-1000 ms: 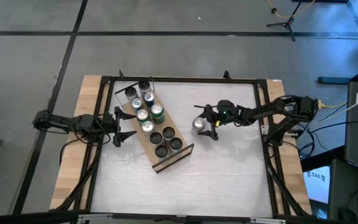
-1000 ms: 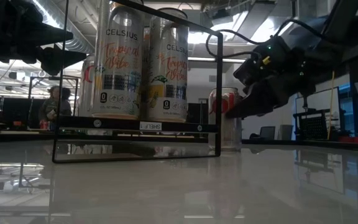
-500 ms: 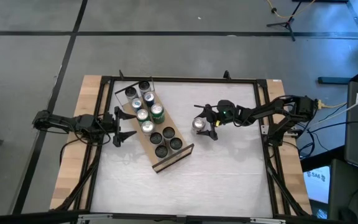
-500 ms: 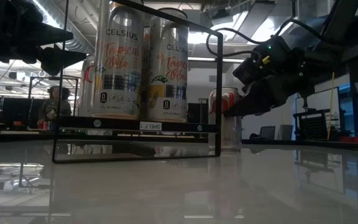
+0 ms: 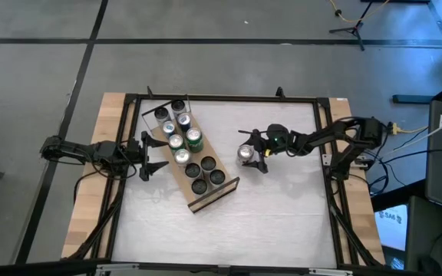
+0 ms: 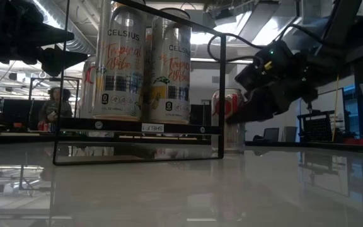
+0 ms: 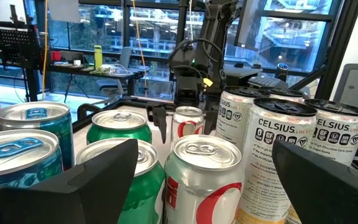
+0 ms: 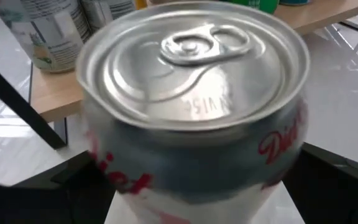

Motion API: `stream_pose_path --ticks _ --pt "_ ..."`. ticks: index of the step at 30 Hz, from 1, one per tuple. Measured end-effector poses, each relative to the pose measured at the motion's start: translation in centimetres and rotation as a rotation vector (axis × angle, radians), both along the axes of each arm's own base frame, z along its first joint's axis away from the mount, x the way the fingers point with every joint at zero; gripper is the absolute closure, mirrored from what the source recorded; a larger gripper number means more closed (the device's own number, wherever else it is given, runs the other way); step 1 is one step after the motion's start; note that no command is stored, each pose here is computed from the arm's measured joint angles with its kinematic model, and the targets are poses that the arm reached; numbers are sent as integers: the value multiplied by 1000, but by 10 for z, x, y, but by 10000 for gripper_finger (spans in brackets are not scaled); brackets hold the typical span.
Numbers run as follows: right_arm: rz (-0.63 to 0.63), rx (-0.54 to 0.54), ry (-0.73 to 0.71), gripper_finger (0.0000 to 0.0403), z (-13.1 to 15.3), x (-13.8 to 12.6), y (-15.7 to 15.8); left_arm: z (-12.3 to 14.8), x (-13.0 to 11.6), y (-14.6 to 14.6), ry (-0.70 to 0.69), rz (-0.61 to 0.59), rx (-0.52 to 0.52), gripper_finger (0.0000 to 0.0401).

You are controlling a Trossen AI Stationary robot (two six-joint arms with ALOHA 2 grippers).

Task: Place canned beverage on shelf
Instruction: Put the red silver soda can on the shelf aligned with the other red silver soda can

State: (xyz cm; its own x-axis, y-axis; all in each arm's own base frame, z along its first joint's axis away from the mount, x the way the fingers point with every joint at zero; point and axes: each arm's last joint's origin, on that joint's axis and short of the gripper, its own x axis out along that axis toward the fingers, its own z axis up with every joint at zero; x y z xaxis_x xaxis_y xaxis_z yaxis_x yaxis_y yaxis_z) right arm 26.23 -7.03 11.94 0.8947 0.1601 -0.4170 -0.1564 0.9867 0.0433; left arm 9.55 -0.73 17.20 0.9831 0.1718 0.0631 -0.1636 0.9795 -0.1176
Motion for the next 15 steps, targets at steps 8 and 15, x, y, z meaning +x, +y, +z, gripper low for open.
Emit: stream_pose_path --ticks 8,15 --pt "-2 -6 -26 11 -2 3 -1 0 0 0 0 0 0 39" --pt "-11 -6 -17 11 -3 2 -1 0 0 0 0 0 0 39"
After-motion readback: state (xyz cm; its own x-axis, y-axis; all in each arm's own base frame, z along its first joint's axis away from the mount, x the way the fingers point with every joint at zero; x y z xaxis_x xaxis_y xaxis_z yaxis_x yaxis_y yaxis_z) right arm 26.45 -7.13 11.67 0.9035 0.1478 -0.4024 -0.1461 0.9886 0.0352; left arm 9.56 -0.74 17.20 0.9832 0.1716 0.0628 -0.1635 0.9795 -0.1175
